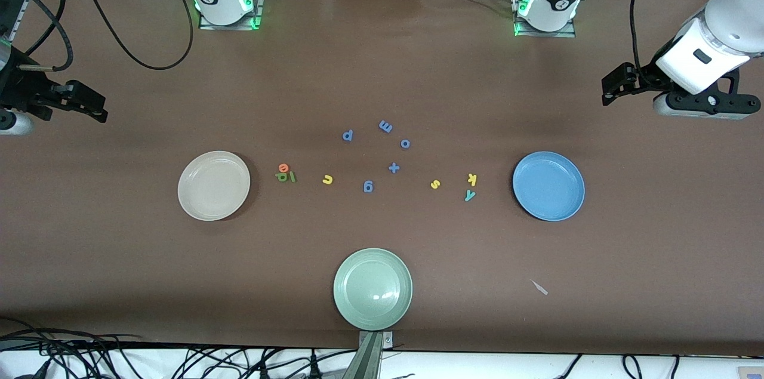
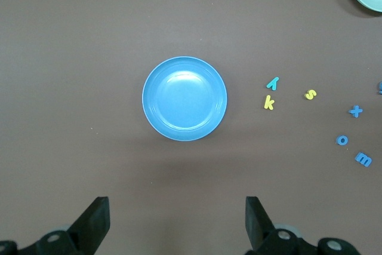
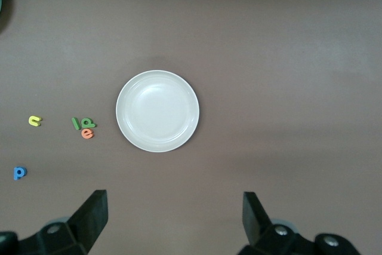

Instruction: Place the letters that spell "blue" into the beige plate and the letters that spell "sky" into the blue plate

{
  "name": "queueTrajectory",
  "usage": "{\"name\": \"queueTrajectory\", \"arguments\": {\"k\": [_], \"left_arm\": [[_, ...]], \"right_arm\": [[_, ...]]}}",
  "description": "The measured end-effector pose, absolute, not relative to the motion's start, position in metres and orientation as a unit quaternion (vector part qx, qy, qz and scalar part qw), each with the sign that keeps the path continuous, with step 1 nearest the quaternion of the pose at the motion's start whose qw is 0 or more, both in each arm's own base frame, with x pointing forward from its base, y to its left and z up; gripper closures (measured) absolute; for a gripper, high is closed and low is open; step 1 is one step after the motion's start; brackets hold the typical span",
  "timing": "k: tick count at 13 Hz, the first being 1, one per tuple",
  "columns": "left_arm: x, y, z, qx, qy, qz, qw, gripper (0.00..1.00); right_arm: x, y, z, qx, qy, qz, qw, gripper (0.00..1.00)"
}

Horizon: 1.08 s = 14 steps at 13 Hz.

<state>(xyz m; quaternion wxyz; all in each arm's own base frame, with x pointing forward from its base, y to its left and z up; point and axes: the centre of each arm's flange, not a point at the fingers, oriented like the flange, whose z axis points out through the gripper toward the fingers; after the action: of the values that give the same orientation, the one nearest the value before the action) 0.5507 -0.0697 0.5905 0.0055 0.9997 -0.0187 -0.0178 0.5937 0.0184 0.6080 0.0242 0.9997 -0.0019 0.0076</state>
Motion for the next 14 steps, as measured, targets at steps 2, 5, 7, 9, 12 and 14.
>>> {"name": "queueTrajectory", "arguments": {"k": [2, 5, 7, 9, 12, 14], "left_arm": [[0.5506, -0.0697, 0.5905, 1.000, -0.019, -0.018, 0.005, 0.00], [0.5506, -0.0697, 0.5905, 1.000, -0.019, -0.018, 0.005, 0.00], [0.5506, -0.0697, 0.5905, 1.000, -0.019, -0.018, 0.005, 0.00], [0.5506, -0.0697, 0.5905, 1.000, -0.019, -0.018, 0.005, 0.00], [0.5506, -0.0697, 0.5905, 1.000, -0.019, -0.018, 0.005, 0.00], [0.5506, -0.0697, 0.5905, 1.000, -0.019, -0.018, 0.005, 0.00]], "right_arm": [[0.5936, 0.0189, 0.6079, 1.000, -0.001, 0.007, 0.024, 0.00], [0.5935, 0.0188, 0.6078, 1.000, -0.002, 0.007, 0.024, 0.00], [0.5934, 0.0188, 0.6078, 1.000, -0.002, 0.006, 0.024, 0.00], [0.5934, 0.0187, 0.6078, 1.000, -0.002, 0.006, 0.024, 0.00], [0.5934, 0.0201, 0.6077, 1.000, -0.002, 0.006, 0.017, 0.00], [0.5928, 0.0217, 0.6072, 1.000, -0.003, 0.003, 0.008, 0.00]]}}
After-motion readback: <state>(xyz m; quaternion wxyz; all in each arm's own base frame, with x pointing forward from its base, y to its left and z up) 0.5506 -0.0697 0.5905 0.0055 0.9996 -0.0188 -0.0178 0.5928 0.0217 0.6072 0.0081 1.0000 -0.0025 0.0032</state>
